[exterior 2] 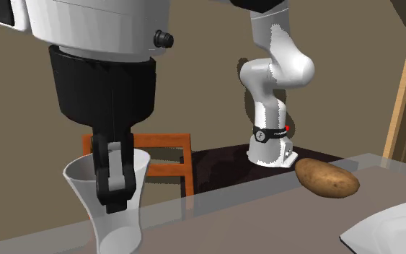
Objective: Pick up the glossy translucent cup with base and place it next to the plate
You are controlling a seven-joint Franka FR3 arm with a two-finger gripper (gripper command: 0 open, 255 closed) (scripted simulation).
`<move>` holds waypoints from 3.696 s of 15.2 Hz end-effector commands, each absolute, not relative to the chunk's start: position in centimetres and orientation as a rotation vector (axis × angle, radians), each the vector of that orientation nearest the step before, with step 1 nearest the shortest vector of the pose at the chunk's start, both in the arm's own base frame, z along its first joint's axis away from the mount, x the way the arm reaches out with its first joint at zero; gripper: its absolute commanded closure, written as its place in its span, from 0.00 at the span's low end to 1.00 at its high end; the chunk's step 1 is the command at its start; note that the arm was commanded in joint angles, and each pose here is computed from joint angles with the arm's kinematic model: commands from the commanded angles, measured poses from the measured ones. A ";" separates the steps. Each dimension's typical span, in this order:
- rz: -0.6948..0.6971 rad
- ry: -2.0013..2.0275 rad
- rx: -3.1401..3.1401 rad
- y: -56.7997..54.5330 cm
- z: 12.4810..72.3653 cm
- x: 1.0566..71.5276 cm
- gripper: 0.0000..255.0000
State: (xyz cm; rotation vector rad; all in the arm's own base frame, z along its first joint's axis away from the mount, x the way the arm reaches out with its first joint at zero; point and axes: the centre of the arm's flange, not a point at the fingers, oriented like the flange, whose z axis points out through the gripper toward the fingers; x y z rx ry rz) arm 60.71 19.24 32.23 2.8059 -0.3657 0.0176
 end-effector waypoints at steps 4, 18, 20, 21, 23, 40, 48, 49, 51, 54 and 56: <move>0.017 -0.366 2.806 19.3 34.9 60.8 1.00; 0.017 -0.366 2.806 19.3 42.3 60.8 1.00; 0.017 -0.366 2.806 19.3 43.3 60.8 1.00; 0.017 -0.366 2.806 19.3 43.9 60.8 1.00; 0.017 -0.366 2.806 19.3 44.9 60.8 1.00; 0.017 -0.366 2.806 22.0 50.2 51.9 1.00; 0.017 -0.366 2.806 25.0 50.3 41.8 1.00; 0.017 -0.366 2.806 25.4 50.3 40.5 1.00; 0.017 -0.366 2.806 25.9 50.3 38.9 1.00; 0.017 -0.366 2.806 25.9 48.7 38.9 1.00; 0.017 -0.366 2.806 25.9 47.7 38.9 1.00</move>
